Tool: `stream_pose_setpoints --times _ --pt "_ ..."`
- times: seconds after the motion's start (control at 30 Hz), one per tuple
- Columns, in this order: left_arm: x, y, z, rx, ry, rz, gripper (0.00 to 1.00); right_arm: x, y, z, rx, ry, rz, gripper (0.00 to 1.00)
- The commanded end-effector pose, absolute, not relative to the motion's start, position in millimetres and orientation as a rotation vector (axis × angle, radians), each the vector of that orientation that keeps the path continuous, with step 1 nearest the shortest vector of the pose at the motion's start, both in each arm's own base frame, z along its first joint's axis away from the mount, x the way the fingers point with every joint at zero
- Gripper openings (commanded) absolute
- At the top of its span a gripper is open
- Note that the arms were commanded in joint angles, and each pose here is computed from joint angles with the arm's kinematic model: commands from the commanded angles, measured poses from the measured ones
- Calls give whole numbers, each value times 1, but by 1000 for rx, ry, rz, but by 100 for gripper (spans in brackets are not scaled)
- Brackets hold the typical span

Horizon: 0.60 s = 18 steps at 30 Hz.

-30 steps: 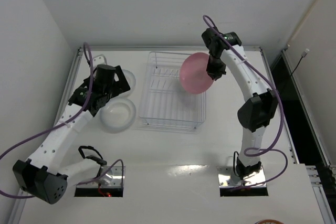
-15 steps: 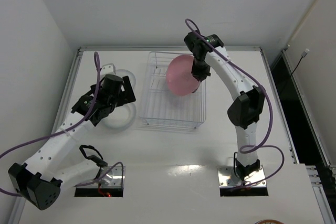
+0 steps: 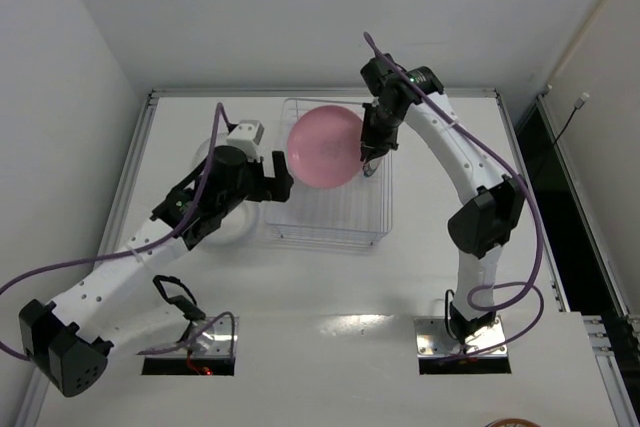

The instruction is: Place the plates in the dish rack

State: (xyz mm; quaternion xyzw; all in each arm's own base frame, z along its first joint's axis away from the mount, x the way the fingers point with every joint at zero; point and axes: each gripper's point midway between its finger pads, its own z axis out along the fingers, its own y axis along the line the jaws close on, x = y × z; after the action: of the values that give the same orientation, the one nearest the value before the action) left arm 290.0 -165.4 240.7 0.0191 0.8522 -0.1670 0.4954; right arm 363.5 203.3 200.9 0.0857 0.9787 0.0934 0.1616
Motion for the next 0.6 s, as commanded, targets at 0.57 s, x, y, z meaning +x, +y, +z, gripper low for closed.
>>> stream_pose_setpoints --times 0.57 --pt "251 -261 256 522 1696 261 98 377 237 248 261 2703 779 0"
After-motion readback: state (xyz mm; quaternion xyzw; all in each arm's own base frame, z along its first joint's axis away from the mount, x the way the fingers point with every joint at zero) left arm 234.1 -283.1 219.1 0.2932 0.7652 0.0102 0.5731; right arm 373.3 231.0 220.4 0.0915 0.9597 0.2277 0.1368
